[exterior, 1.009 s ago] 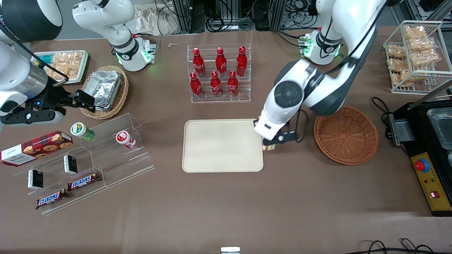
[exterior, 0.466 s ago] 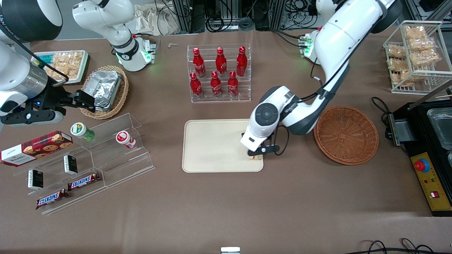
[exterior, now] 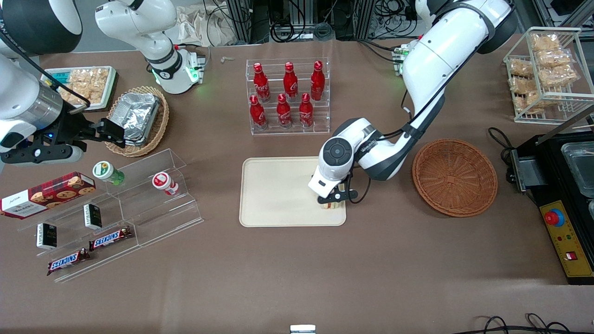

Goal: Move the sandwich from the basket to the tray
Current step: 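Lower the sandwich onto the tray and open the left gripper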

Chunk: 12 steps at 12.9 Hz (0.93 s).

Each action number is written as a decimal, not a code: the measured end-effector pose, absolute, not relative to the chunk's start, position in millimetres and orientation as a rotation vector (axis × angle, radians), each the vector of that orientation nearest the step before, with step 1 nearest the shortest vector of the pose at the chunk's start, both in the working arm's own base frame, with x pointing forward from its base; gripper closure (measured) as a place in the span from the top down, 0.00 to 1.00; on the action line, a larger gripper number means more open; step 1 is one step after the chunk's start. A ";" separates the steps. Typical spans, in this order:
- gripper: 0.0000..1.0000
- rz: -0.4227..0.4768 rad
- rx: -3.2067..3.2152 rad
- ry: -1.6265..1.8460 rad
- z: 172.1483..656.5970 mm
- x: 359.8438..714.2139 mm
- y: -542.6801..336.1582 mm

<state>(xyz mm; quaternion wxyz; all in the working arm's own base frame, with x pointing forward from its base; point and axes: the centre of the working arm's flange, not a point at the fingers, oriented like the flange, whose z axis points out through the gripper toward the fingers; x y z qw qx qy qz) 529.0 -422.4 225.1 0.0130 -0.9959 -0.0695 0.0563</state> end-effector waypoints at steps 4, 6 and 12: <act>0.79 0.146 -3.088 -0.385 229.0 534.0 -423.5; 0.99 0.113 -3.096 -0.480 242.5 543.3 -426.2; 1.00 -0.082 -3.026 -0.610 375.7 569.9 -386.5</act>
